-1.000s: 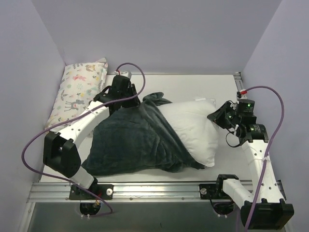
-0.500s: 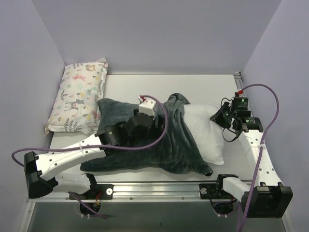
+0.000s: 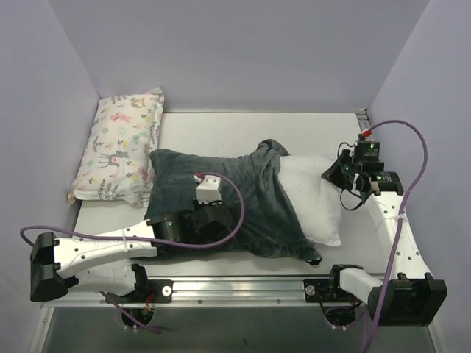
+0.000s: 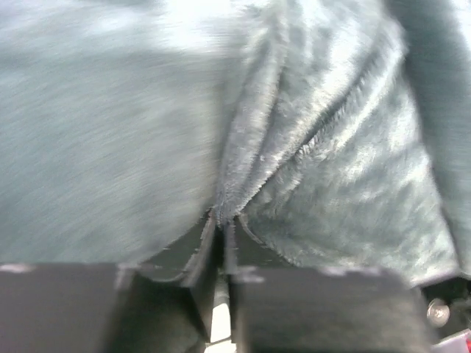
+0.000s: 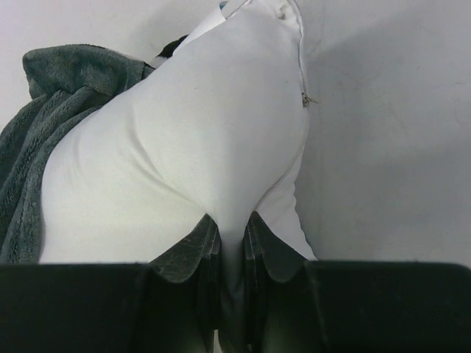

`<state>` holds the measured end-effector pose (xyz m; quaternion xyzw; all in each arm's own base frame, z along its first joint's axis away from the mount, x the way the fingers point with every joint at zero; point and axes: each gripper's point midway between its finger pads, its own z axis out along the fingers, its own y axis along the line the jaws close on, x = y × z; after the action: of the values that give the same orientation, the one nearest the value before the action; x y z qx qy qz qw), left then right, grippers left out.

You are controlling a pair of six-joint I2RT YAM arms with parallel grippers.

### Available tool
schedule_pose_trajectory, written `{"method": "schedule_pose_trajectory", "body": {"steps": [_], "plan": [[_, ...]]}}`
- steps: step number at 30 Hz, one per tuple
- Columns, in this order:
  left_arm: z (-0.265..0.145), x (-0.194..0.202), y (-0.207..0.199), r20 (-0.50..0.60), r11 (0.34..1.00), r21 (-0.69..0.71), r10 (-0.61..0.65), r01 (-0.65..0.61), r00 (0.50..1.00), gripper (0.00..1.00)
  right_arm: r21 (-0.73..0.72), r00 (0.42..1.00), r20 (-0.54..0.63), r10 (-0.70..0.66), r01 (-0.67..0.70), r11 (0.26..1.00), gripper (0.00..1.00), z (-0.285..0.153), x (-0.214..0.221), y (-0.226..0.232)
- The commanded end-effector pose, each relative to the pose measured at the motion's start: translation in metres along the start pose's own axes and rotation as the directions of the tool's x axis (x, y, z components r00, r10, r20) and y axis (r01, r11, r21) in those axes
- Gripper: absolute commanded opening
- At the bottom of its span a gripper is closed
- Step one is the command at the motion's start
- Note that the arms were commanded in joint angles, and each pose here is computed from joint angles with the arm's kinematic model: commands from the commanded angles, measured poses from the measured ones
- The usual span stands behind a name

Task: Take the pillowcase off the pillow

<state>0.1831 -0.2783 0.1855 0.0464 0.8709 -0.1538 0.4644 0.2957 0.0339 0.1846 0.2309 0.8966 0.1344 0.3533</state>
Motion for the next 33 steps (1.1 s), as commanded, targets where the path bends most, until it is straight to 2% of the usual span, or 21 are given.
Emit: {"method": "schedule_pose_trajectory", "body": {"steps": [1, 3, 5, 9, 11, 14, 17, 20, 21, 23, 24, 25, 26, 27, 28, 30, 32, 33], "plan": [[-0.012, -0.007, 0.082, 0.045, 0.972, -0.232, -0.037, 0.046, 0.998, 0.06, 0.088, 0.988, 0.157, 0.001, -0.015, 0.996, 0.00, -0.014, -0.050, -0.015], [-0.019, -0.014, 0.114, 0.075, 0.951, -0.285, -0.101, 0.118, 0.992, 0.00, 0.109, 0.986, 0.162, 0.034, -0.052, 0.993, 0.00, -0.013, -0.057, -0.026], [-0.031, -0.017, 0.142, 0.094, 0.928, -0.345, -0.116, 0.142, 0.989, 0.00, 0.102, 0.983, 0.170, 0.066, -0.084, 0.991, 0.00, -0.014, -0.066, -0.032], [-0.062, -0.035, 0.205, 0.232, 0.847, -0.449, -0.199, 0.286, 0.952, 0.00, 0.096, 0.981, 0.150, 0.125, -0.140, 0.985, 0.00, -0.008, -0.073, -0.039], [-0.068, -0.037, 0.215, 0.244, 0.841, -0.453, -0.203, 0.296, 0.948, 0.00, 0.077, 0.982, 0.132, 0.135, -0.146, 0.986, 0.00, -0.004, -0.072, -0.034], [-0.054, -0.035, 0.205, 0.204, 0.865, -0.418, -0.208, 0.278, 0.956, 0.00, 0.056, 0.990, 0.105, 0.095, -0.101, 0.993, 0.00, 0.004, -0.066, -0.019], [-0.032, -0.021, 0.188, 0.089, 0.890, -0.413, -0.169, 0.191, 0.982, 0.00, 0.043, 0.995, 0.080, 0.056, -0.060, 0.997, 0.00, 0.008, -0.057, -0.009], [-0.015, -0.019, 0.143, 0.019, 0.959, -0.246, -0.140, 0.140, 0.990, 0.00, 0.014, 0.997, 0.079, -0.023, 0.022, 1.000, 0.00, 0.004, -0.047, 0.008], [-0.017, -0.021, 0.133, 0.012, 0.970, -0.209, -0.124, 0.124, 0.992, 0.03, 0.013, 0.996, 0.082, -0.040, 0.039, 0.999, 0.00, 0.003, -0.045, 0.010], [-0.030, -0.045, 0.110, 0.056, 0.984, -0.134, -0.113, 0.120, 0.992, 0.23, -0.036, 0.992, 0.103, -0.072, 0.076, 0.996, 0.00, -0.003, -0.042, 0.020], [-0.036, -0.059, 0.103, 0.079, 0.986, -0.108, -0.118, 0.126, 0.990, 0.35, -0.081, 0.986, 0.148, -0.073, 0.085, 0.993, 0.00, -0.004, -0.050, 0.028], [-0.041, -0.070, 0.095, 0.090, 0.989, -0.072, -0.119, 0.126, 0.989, 0.57, -0.107, 0.988, 0.140, -0.072, 0.088, 0.990, 0.00, -0.001, -0.043, 0.029], [-0.044, -0.081, 0.088, 0.098, 0.994, -0.049, -0.089, 0.094, 0.991, 0.63, -0.166, 0.987, 0.142, -0.079, 0.103, 0.981, 0.00, -0.003, -0.042, 0.039], [-0.058, -0.112, 0.073, 0.151, 0.993, 0.012, -0.117, 0.117, 0.981, 0.68, -0.238, 0.975, 0.197, -0.107, 0.153, 0.959, 0.00, -0.009, -0.046, 0.060], [-0.061, -0.124, 0.067, 0.169, 0.993, 0.028, -0.114, 0.111, 0.979, 0.73, -0.264, 0.970, 0.214, -0.116, 0.172, 0.949, 0.00, -0.012, -0.047, 0.066], [-0.067, -0.162, 0.056, 0.241, 0.994, 0.042, -0.108, 0.101, 0.965, 0.79, -0.336, 0.946, 0.284, -0.156, 0.250, 0.908, 0.00, -0.025, -0.051, 0.089], [-0.052, -0.182, 0.055, 0.256, 0.997, -0.009, -0.069, 0.073, 0.964, 0.83, -0.368, 0.915, 0.361, -0.178, 0.315, 0.875, 0.00, -0.040, -0.056, 0.104], [-0.047, -0.211, 0.068, 0.303, 0.992, -0.038, -0.107, 0.124, 0.947, 0.84, -0.379, 0.901, 0.391, -0.187, 0.342, 0.860, 0.00, -0.047, -0.057, 0.109]]}}
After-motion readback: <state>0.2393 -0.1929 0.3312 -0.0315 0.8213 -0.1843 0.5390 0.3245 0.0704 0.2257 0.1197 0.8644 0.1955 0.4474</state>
